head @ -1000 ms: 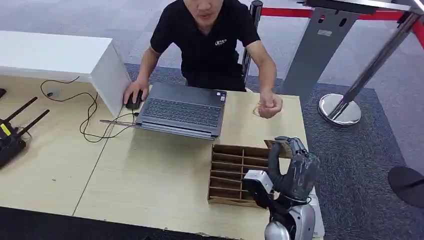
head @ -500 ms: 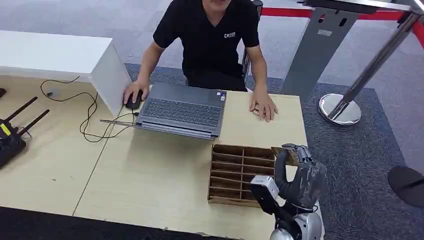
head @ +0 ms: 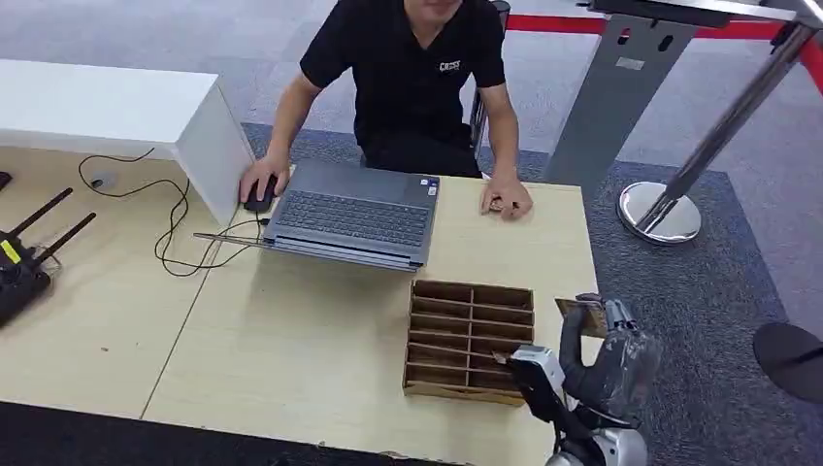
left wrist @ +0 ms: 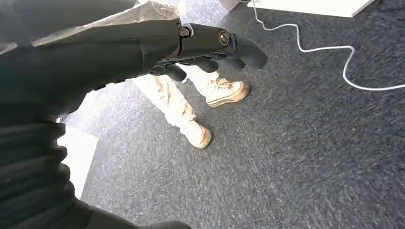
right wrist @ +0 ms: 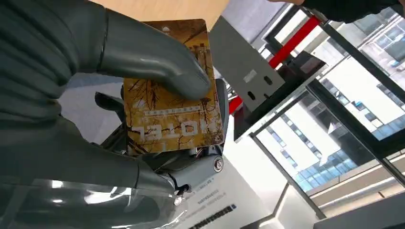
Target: Pass the card to the sensor for recognition and then transmit it.
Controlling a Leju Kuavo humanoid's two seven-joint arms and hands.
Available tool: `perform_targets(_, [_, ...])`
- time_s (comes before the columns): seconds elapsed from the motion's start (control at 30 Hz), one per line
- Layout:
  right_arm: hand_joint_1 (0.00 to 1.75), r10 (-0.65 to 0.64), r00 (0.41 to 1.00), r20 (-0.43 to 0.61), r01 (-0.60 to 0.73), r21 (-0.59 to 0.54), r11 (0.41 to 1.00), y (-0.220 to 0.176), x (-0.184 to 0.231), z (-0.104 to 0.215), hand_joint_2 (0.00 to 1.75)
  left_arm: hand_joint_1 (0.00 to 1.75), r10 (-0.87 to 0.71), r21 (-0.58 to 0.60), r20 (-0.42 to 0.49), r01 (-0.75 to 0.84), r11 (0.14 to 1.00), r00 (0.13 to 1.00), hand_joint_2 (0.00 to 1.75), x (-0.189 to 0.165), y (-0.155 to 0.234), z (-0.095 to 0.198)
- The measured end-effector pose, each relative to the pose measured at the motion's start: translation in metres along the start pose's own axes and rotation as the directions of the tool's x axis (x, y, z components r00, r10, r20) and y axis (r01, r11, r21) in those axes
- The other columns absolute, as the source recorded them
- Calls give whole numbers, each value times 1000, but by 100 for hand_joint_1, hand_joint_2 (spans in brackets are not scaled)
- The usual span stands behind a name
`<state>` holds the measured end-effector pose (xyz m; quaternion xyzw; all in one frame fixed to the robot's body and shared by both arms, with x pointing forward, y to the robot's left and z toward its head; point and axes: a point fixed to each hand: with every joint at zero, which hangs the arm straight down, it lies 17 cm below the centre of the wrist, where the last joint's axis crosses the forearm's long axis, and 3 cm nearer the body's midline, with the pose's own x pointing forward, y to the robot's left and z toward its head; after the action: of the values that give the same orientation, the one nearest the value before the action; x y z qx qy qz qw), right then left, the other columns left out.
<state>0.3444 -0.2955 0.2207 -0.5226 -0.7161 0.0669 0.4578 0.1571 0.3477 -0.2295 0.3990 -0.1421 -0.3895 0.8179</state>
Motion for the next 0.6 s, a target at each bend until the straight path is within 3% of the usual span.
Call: perform_targets(0.6, [175, 107, 994, -22, -107, 12, 994, -3, -24, 6, 175, 0, 12, 2, -18, -12, 1000, 1000, 175, -3, 2, -1])
